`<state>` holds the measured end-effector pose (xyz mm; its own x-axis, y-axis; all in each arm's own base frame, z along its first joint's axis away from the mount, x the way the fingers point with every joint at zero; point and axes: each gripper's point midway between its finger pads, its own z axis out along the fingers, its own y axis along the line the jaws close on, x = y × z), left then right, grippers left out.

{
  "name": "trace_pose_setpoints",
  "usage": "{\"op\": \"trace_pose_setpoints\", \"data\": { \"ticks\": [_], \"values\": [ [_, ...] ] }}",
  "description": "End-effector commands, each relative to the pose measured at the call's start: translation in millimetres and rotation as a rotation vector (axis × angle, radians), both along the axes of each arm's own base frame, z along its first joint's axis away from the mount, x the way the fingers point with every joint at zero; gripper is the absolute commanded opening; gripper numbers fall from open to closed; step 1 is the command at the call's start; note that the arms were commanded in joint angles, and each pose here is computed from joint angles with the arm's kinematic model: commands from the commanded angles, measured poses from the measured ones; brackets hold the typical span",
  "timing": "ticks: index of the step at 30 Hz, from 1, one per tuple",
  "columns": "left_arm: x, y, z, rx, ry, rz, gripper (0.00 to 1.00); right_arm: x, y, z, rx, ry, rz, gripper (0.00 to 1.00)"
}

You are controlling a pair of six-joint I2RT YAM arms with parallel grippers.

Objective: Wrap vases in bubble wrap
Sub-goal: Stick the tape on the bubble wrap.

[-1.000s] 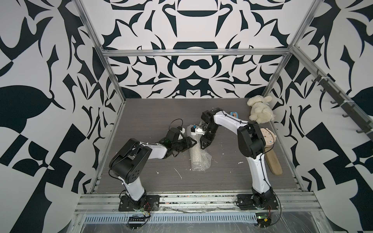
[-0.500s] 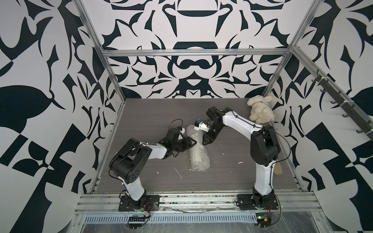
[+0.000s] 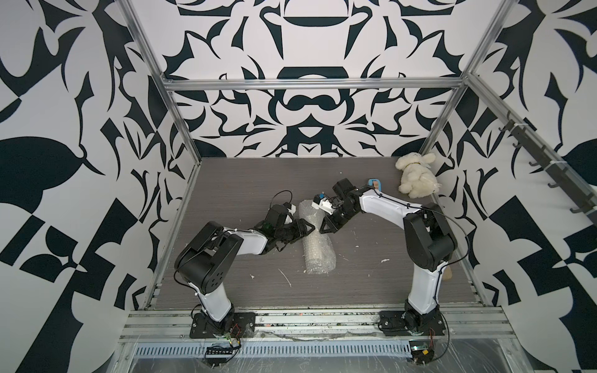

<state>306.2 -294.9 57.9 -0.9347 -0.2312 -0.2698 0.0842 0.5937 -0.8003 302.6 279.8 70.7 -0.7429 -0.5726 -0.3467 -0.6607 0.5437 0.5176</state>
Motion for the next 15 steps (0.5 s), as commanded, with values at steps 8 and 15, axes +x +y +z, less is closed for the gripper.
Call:
{"op": "trace_pose_setpoints", "data": {
  "ticks": [8, 15],
  "values": [
    [-10.1, 14.4, -1.7, 0.005, 0.063, 0.017, 0.65, 13.2, -8.3, 26.7, 0.003, -0.141, -0.096, 0.12],
    [-8.0, 20.1, 29.5, -0.016, 0.029, 0.021, 0.74, 26.5, -39.9, 56.3, -0.047, -0.287, -0.198, 0.19]
  ]
}}
